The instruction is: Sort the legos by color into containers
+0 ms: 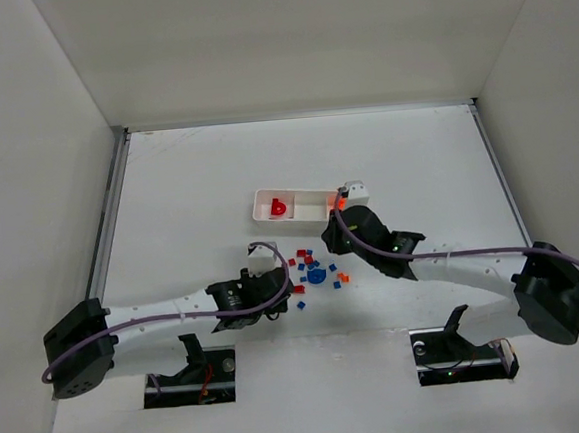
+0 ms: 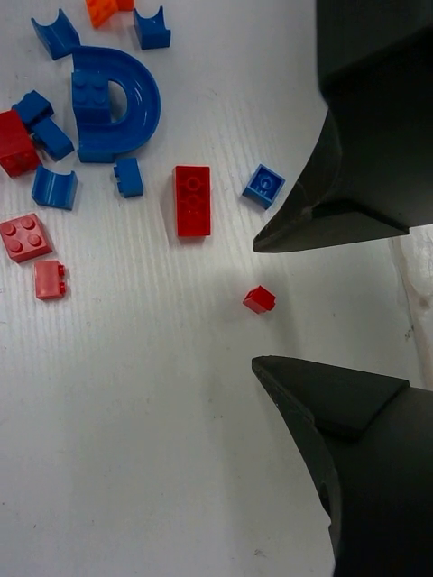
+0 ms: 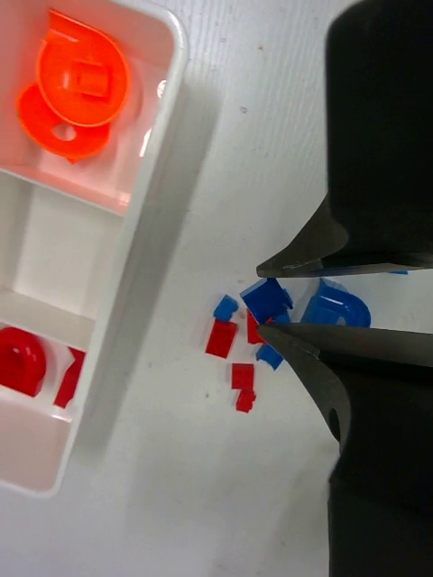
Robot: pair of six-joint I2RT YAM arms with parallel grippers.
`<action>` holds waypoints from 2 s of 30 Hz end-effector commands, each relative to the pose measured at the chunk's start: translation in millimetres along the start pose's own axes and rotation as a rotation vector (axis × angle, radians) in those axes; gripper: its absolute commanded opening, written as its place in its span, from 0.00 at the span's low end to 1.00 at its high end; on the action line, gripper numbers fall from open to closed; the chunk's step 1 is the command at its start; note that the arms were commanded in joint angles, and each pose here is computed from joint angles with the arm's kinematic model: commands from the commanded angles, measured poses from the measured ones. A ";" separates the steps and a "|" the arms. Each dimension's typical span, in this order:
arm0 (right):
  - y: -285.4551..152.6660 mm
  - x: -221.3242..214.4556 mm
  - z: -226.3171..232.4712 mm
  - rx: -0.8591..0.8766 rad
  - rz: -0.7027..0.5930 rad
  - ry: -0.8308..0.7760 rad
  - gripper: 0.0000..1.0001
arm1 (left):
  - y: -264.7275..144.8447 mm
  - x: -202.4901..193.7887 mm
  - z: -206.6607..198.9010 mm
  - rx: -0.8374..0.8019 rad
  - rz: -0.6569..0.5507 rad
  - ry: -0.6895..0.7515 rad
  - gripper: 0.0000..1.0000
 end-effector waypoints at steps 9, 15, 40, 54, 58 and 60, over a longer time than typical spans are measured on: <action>55.8 77.7 25.1 0.031 -0.095 -0.010 0.24 | 11.7 -16.9 8.7 0.032 0.027 0.013 0.45; 74.2 82.6 23.7 0.009 -0.092 -0.010 0.49 | 14.3 -18.2 7.7 0.022 0.024 0.028 0.44; -21.5 -46.1 -18.7 0.009 0.103 -0.011 0.41 | 20.2 -31.4 12.6 0.031 0.065 0.099 0.11; -19.0 -57.2 -10.4 -0.007 0.133 -0.090 0.45 | 7.0 103.3 5.5 -0.041 -0.250 -0.143 0.09; -21.2 -55.0 1.0 0.020 0.119 -0.108 0.53 | 3.7 151.4 7.4 -0.067 -0.337 -0.218 0.09; -22.1 -54.5 -3.3 0.008 0.104 -0.100 0.54 | 5.0 172.7 10.7 -0.069 -0.384 -0.243 0.09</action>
Point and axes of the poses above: each gripper's point midway between its finger pads, its own y axis out along the fingers, its own z axis along the line the jaws close on, x = y × z, the point moved 2 cm from there along -y, back along the fingers, and after that the axes turned 6 degrees about y, right-handed, at the moved point
